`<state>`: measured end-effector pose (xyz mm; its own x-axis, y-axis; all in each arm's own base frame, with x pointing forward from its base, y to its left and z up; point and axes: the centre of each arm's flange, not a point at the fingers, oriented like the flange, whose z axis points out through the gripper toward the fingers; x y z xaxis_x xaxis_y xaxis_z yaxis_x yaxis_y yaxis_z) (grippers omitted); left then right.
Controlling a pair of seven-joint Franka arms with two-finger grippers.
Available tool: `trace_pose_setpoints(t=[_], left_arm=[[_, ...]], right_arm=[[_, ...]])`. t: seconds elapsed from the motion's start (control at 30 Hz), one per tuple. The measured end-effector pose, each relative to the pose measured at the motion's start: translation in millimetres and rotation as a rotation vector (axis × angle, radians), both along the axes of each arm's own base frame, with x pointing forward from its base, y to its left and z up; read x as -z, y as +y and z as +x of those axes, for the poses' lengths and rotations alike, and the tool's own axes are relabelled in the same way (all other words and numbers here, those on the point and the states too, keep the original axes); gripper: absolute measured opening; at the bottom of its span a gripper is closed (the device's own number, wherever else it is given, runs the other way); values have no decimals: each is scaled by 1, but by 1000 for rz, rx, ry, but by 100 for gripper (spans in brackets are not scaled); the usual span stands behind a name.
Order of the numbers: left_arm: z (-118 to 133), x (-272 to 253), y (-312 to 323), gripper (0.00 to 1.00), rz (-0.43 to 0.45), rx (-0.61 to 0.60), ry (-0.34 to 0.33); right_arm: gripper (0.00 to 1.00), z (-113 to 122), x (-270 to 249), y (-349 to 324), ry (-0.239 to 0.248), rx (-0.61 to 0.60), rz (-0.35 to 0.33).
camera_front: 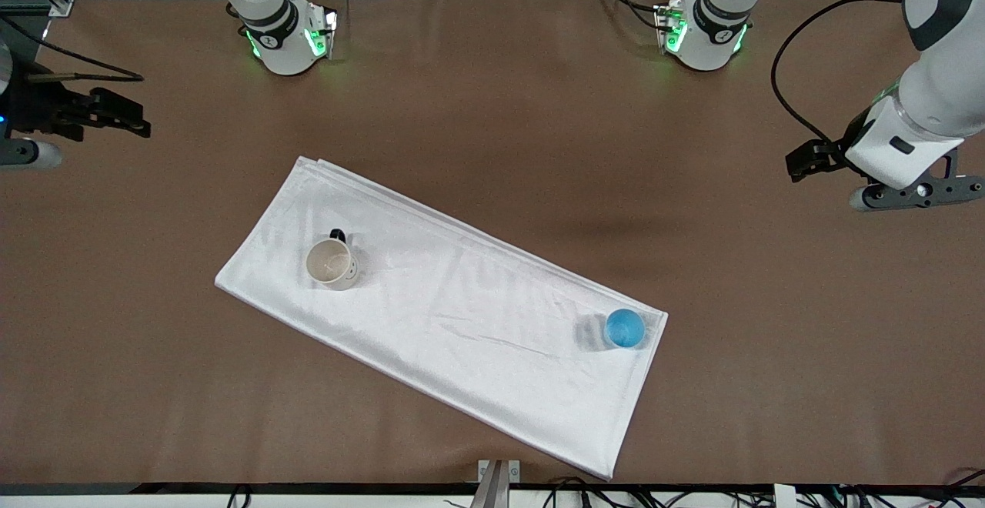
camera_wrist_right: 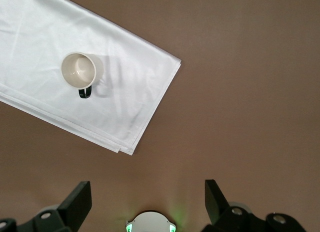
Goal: Place blue cup into white mug on table
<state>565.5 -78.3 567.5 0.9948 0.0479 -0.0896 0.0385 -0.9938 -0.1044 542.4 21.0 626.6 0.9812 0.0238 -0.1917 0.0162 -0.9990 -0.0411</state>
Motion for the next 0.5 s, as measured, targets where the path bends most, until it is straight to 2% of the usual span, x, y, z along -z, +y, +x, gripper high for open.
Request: trace_pose_setpoints(t=[0.27,0.5], left_arm=[[16,35,-4,100,-4,-9,48],[57,74,-14,100,-20,-10,48]], right_arm=[[100,7,46,49,-1,10,10],[100,9,112,78,-14,43,1]])
